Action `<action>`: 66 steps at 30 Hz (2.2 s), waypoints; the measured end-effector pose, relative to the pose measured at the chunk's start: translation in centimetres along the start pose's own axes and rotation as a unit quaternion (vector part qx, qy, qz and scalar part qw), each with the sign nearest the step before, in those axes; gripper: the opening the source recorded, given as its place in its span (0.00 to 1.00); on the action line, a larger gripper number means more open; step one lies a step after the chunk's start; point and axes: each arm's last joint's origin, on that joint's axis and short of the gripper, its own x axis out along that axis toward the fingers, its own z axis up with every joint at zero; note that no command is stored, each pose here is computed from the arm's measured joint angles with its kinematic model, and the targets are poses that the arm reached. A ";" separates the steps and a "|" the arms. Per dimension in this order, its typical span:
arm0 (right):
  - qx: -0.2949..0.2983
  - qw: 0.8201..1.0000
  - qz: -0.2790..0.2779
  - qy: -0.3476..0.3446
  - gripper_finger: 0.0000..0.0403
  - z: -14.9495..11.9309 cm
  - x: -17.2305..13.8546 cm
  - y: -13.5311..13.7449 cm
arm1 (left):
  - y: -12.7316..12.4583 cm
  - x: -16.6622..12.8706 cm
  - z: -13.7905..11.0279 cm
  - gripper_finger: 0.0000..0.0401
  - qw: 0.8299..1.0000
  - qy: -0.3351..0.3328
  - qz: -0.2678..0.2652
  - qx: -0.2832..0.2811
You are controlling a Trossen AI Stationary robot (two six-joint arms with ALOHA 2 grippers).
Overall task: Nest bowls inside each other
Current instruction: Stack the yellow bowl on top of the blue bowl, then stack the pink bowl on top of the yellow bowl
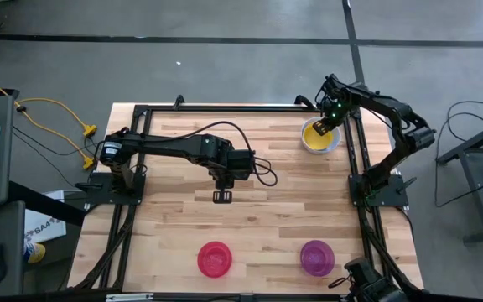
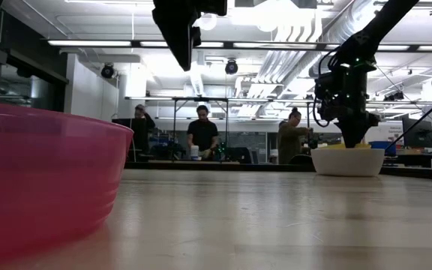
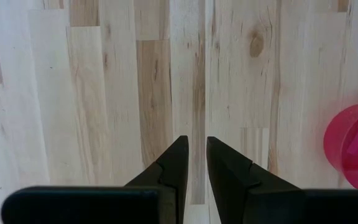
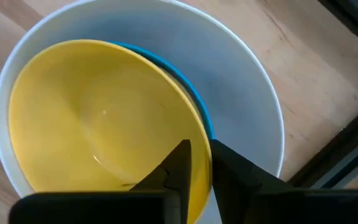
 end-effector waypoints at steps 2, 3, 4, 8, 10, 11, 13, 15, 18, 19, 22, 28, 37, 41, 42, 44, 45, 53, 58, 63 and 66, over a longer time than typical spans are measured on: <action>0.001 1.000 0.000 0.000 0.15 0.0 0.0 0.0 | 0.0 0.0 0.0 0.15 1.000 0.000 0.000 0.000; 0.002 1.000 0.000 0.000 0.16 0.0 0.0 0.0 | 0.0 0.0 0.0 0.15 1.000 0.000 0.000 0.000; 0.003 1.000 0.000 0.000 0.17 0.0 0.0 0.0 | 0.0 0.0 0.0 0.15 1.000 0.000 0.000 0.000; 0.001 1.000 0.001 0.000 0.20 0.0 0.0 0.2 | 0.0 0.0 0.0 0.15 1.000 0.000 0.000 0.000; -0.002 1.000 -0.001 0.001 0.21 0.1 0.0 0.4 | 0.0 0.0 0.0 0.15 1.000 0.000 0.000 0.000; -0.002 1.000 -0.001 0.001 0.21 0.0 0.0 0.4 | 0.0 0.0 0.0 0.15 1.000 0.000 0.000 0.000; -0.002 1.000 -0.001 0.000 0.22 0.1 0.0 0.4 | 0.0 0.0 0.0 0.15 1.000 0.000 0.000 0.000; -0.002 1.000 -0.001 -0.002 0.23 0.1 0.0 0.3 | 0.0 0.0 0.0 0.15 1.000 0.000 0.000 0.000; -0.002 1.000 0.000 -0.003 0.24 0.1 0.0 0.3 | 0.0 0.0 0.0 0.15 1.000 0.000 0.000 0.000; -0.002 1.000 0.000 -0.004 0.24 0.1 0.0 0.3 | 0.0 0.0 0.0 0.15 1.000 0.000 0.000 0.000; -0.002 1.000 -0.001 -0.007 0.25 0.2 0.0 0.3 | 0.0 0.0 0.0 0.15 1.000 0.000 0.000 0.000; -0.007 1.000 -0.004 -0.030 0.25 0.4 -0.4 0.3 | 0.0 0.0 0.0 0.15 1.000 0.000 0.000 0.000; -0.031 0.994 0.001 -0.108 0.25 1.9 -4.6 1.7 | 0.0 0.0 0.0 0.15 1.000 0.000 0.000 0.000; -0.050 0.989 0.031 -0.134 0.25 1.9 -6.3 3.5 | 0.0 0.0 0.0 0.15 1.000 0.000 0.000 0.000; -0.058 0.989 0.036 -0.134 0.25 1.8 -6.4 4.0 | 0.0 0.0 0.0 0.15 1.000 0.001 0.000 0.000; -0.071 0.989 0.040 -0.124 0.25 1.4 -6.5 5.2 | 0.0 0.0 -0.1 0.15 1.000 0.003 0.000 0.000; -0.079 0.989 0.043 -0.117 0.25 1.3 -6.5 5.9 | 0.0 0.0 -0.1 0.15 1.000 0.005 0.000 0.000; -0.173 0.979 0.068 -0.088 0.25 -0.1 -6.1 12.2 | 0.0 0.0 -0.2 0.15 1.000 0.009 0.000 -0.012; -0.228 0.967 0.076 -0.084 0.25 -1.2 -6.1 15.5 | 0.0 0.0 -0.7 0.15 0.999 0.037 0.002 -0.013; -0.248 0.963 0.085 -0.057 0.25 -2.5 -6.0 17.2 | 0.0 0.0 -1.0 0.15 0.999 0.049 0.002 -0.011; -0.256 0.962 0.089 -0.044 0.25 -3.7 -6.0 17.7 | 0.0 -0.1 -1.2 0.15 0.998 0.061 0.003 -0.011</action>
